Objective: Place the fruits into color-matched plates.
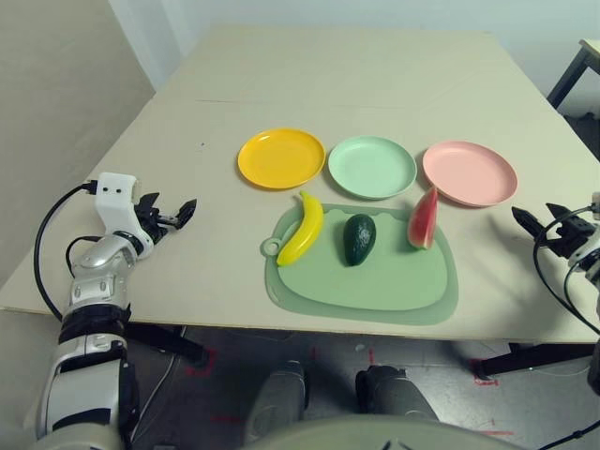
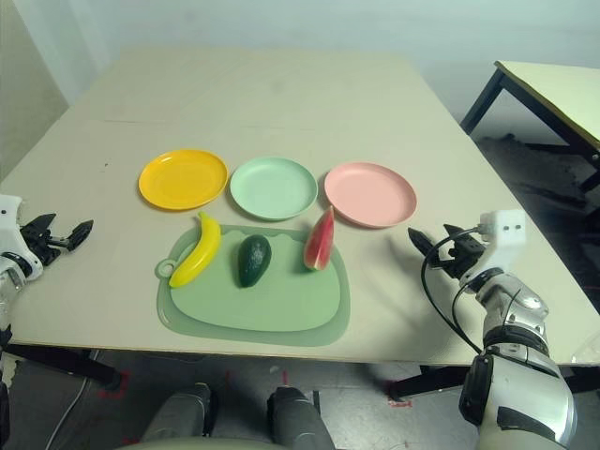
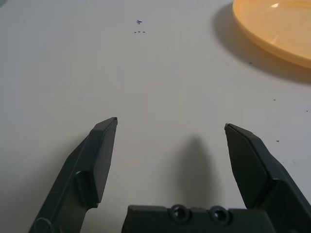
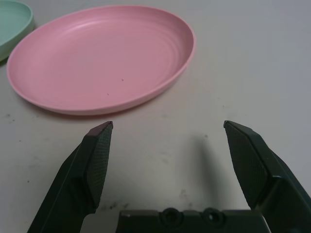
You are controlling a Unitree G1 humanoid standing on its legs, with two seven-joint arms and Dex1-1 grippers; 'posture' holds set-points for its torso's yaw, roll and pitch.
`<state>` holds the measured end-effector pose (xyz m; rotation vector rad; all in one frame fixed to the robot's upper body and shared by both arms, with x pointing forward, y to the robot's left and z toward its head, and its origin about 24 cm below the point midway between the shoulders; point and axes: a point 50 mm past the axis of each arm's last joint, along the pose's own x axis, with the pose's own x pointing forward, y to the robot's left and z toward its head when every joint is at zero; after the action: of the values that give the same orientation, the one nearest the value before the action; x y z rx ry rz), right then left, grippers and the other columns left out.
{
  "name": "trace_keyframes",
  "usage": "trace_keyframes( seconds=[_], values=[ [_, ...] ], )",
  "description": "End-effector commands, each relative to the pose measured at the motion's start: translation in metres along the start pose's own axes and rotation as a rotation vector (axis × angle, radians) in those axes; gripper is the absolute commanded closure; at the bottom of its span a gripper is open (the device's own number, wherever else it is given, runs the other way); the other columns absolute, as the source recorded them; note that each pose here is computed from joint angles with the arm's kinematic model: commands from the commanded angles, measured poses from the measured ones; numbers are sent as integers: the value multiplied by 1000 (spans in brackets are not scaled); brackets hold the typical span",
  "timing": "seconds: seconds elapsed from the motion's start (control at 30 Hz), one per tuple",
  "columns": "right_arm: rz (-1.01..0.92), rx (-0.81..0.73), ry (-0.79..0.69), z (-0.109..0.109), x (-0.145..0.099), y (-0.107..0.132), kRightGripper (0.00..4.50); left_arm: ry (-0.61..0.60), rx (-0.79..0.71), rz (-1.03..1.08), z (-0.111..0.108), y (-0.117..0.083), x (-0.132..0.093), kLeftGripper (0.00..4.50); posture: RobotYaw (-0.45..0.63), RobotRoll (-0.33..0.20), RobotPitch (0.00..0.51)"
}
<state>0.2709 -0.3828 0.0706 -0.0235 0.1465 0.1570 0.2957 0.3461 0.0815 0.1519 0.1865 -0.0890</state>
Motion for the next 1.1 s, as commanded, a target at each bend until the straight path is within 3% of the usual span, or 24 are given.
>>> trace_keyframes(
  seconds=[0.03, 0.33, 0.5, 0.6, 0.7, 0.87, 1.0, 1.1],
  values=[
    [-24, 9, -22, -1, -4, -3, 35, 15, 22, -4, 1, 3, 0, 0, 70, 0, 80],
    [-11, -34, -9, 12, -7, -10, 35, -19, -10, -7, 1, -1, -1, 0, 77, 0, 100],
    [-84, -2, -86, 26, -12, -22, 35, -89, -103, -16, -1, -8, -3, 0, 50, 0, 102],
    [-121, 49, -182, 34, -12, -24, 35, -100, -74, -173, 5, -21, -3, 0, 45, 0, 113],
    [-111, 15, -186, 43, -15, -28, 35, -111, -22, -384, 19, -39, -2, 0, 29, 0, 105],
    [11, -211, -143, 80, -18, -32, 35, -7, 212, -801, 28, -68, -15, 0, 4, 0, 107],
    [263, -552, -120, 140, -4, -11, 35, -87, 278, -941, 50, -75, -13, 0, -24, 0, 103],
    [452, -766, -107, 183, 5, 12, 35, -107, 313, -1003, 55, -80, -11, 0, -34, 0, 105]
  ],
)
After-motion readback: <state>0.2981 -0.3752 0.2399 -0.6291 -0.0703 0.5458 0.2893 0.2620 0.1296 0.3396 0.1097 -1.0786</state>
